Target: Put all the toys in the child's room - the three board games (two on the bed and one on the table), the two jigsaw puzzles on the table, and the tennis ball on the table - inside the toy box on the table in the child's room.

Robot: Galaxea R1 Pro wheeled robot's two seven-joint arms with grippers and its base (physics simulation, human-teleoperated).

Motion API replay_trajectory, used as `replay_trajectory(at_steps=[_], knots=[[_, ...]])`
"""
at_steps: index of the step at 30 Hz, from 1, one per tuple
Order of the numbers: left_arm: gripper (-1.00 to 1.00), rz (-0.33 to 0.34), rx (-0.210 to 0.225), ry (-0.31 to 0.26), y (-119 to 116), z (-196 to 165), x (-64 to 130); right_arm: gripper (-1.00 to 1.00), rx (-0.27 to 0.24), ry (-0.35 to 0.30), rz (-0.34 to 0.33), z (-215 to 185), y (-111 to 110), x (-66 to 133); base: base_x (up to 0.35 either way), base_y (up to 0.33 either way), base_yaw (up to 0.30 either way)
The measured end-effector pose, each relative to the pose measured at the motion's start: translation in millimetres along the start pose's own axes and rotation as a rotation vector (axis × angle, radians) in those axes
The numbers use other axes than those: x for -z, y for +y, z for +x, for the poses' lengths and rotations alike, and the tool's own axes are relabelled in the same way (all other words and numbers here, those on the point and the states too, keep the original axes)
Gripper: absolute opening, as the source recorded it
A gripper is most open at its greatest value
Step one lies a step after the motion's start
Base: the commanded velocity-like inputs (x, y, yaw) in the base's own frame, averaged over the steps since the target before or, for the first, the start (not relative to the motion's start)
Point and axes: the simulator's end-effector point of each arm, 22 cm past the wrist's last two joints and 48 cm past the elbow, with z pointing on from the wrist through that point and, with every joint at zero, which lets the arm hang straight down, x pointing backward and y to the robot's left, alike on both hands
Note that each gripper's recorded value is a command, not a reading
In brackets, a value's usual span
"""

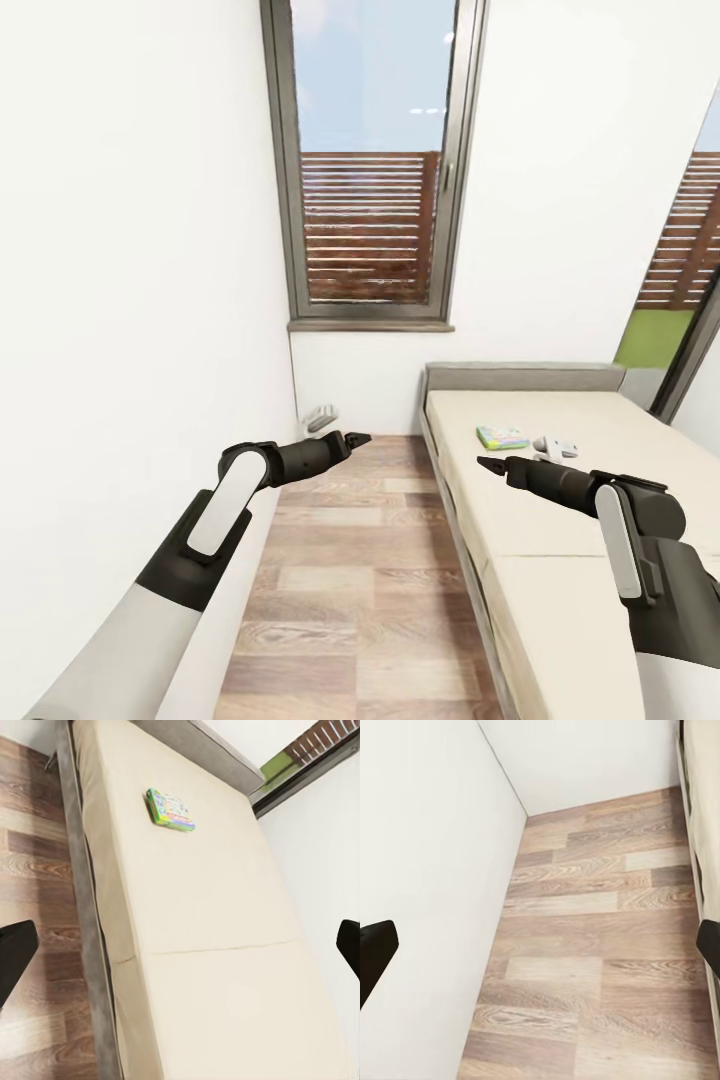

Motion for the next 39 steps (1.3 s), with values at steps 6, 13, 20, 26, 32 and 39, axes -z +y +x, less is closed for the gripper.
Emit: replay_trajectory(at_steps=[6,13,20,26,32,39], knots=[[1.0,0.0,0.0,0.0,0.2,0.0,-0.2,1.0,0.0,0.0,0.0,0.1,0.0,-0.3,0.232,0.0,0.0],[1.0,0.001,0.001,0.0,-0.2,0.0,-0.5,1.0,0.0,0.001,0.0,0.2,-0.1,-0.6,0.056,0.0,0.0],[1.0,0.002,0.001,0.0,-0.4,0.0,-0.5,1.0,0.0,0.0,0.0,-0.1,-0.1,-0.6,0.019,0.0,0.0],[1.0,0.0,0.0,-0.001,0.3,-0.4,0.0,1.0,0.001,0.0,0.001,-0.5,-0.6,-0.1,0.128,0.0,0.0],[1.0,0.0,-0.001,-0.001,0.3,-0.5,0.2,1.0,0.001,0.0,0.002,-0.4,-0.9,0.2,0.219,0.0,0.0],[1.0,-0.001,-0.001,-0.001,0.6,-0.4,0.3,1.0,0.001,0.0,0.002,-0.4,-0.8,0.3,0.282,0.0,0.0]])
